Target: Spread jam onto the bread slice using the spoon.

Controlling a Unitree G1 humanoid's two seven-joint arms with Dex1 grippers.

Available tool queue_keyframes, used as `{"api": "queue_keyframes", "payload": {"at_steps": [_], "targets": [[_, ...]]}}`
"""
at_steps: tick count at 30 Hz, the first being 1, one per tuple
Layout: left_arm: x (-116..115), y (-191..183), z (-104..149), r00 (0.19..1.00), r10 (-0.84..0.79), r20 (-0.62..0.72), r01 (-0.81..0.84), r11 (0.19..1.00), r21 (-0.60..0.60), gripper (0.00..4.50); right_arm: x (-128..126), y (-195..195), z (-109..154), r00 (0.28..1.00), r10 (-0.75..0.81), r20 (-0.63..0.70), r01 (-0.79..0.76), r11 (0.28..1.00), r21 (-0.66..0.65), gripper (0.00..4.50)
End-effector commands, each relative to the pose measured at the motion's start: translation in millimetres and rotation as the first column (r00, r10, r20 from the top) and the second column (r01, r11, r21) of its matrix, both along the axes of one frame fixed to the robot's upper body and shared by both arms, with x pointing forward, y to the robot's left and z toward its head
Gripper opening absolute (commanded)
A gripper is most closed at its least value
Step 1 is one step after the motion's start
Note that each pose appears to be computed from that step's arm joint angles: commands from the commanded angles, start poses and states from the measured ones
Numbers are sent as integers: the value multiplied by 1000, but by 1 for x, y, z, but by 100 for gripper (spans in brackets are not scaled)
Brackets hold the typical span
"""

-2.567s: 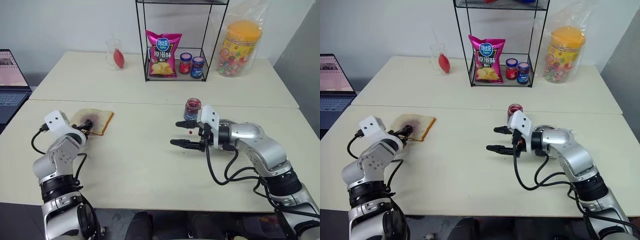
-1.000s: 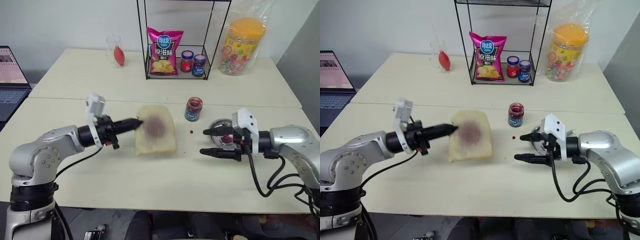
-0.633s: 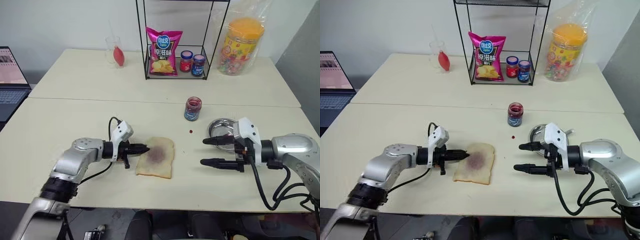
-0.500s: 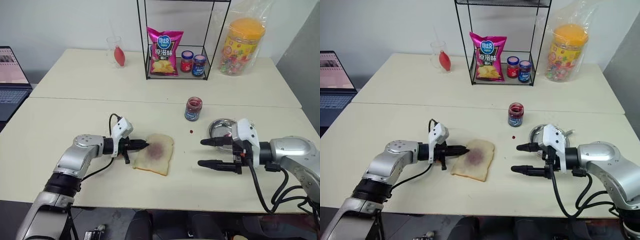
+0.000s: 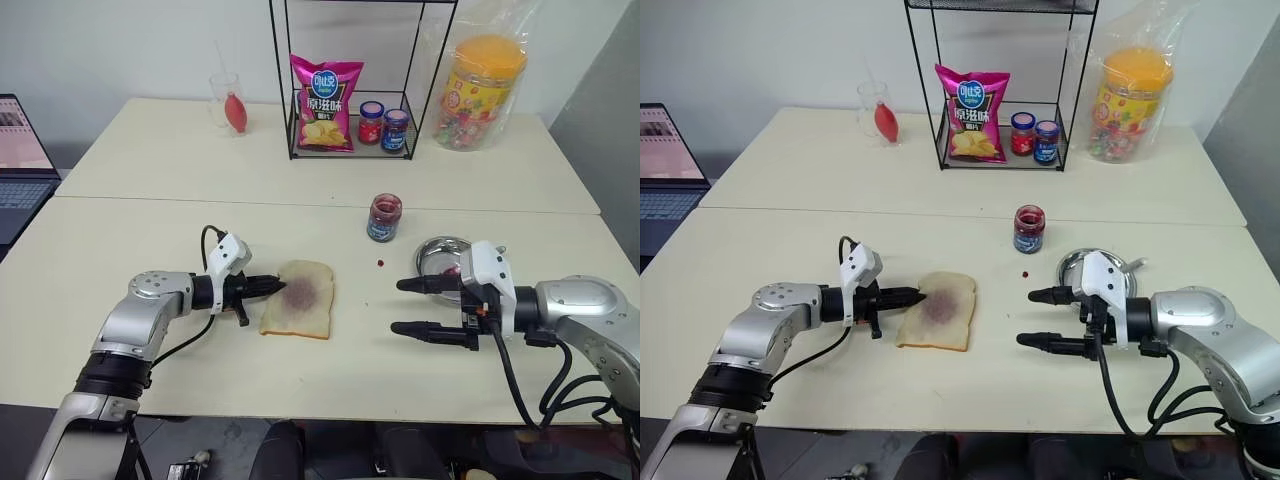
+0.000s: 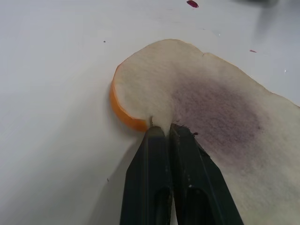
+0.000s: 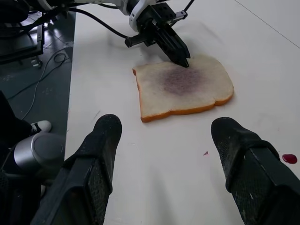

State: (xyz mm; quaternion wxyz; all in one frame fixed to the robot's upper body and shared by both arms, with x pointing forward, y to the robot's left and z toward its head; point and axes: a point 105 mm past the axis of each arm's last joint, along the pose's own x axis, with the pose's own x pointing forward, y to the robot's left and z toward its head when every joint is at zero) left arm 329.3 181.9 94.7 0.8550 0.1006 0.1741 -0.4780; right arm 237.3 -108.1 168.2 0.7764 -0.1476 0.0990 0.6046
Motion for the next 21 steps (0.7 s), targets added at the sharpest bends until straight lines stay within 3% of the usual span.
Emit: {"api": "queue_keyframes", "payload": {"at_steps": [1, 10, 16, 21], "targets": [[4, -1, 14, 996, 15, 85, -15, 1000, 6, 25, -2, 4, 7, 999, 22, 48, -22, 1000, 4, 337], [-6, 3, 19, 991, -4, 136, -3, 999, 48, 199, -4, 5, 7, 999, 29, 43, -29, 1000, 1, 337], [-3, 34, 46, 954, 86, 287, -111, 991, 74, 332, -6, 4, 13, 999, 5, 48, -6, 999, 36, 337], [-7, 27, 75, 921, 29, 389, -61, 996, 72, 332, 3, -9, 21, 986, -119, 119, 109, 990, 87, 337]]}}
